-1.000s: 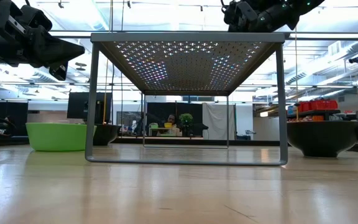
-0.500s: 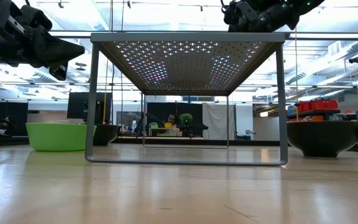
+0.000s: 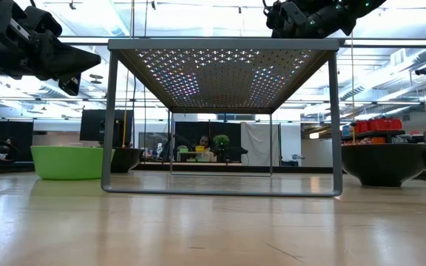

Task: Pick & Place Mini bowls
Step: Stack the light blue bowl on top of the dark blue bowl on the shelf

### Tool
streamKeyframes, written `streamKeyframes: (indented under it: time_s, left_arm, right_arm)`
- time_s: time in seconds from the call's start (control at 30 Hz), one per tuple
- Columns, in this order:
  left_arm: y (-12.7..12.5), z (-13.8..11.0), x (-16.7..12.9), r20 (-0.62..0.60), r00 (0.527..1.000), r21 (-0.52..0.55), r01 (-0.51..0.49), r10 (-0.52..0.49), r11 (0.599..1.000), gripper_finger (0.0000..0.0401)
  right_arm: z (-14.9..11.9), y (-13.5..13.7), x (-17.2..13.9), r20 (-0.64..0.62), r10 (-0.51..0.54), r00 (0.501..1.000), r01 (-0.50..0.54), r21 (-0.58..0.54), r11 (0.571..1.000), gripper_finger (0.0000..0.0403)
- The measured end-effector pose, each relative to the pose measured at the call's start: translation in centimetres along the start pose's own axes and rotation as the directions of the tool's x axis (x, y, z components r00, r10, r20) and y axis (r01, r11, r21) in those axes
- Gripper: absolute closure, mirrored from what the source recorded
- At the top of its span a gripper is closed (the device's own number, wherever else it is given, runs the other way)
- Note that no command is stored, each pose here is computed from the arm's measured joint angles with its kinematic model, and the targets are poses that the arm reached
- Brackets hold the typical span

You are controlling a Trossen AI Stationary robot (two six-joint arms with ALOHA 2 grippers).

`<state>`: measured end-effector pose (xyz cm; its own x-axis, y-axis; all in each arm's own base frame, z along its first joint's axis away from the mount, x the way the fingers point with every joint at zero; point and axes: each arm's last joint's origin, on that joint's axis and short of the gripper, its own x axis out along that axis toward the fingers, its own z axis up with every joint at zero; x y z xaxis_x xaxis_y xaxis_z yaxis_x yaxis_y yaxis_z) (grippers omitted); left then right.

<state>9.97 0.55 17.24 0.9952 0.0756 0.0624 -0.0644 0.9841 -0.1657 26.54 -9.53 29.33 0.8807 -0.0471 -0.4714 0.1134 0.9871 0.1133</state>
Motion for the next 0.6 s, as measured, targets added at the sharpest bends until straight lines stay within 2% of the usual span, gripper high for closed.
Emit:
streamKeyframes:
  time_s: [0.3, 0.6]
  left_arm:
    - [0.0, 0.0, 0.0, 0.0, 1.0, 0.0, 0.0, 0.0, 1.0, 0.0387]
    - [0.0, 0.0, 0.0, 0.0, 1.0, 0.0, 0.0, 0.0, 1.0, 0.0387]
  right_arm:
    - [0.9, 0.0, 0.2, 0.096, 0.023, 0.995, -0.024, 0.009, 1.0, 0.0403]
    - [0.3, -0.5, 1.9, 0.065, 0.014, 0.998, -0.017, 0.044, 0.999, 0.0403]
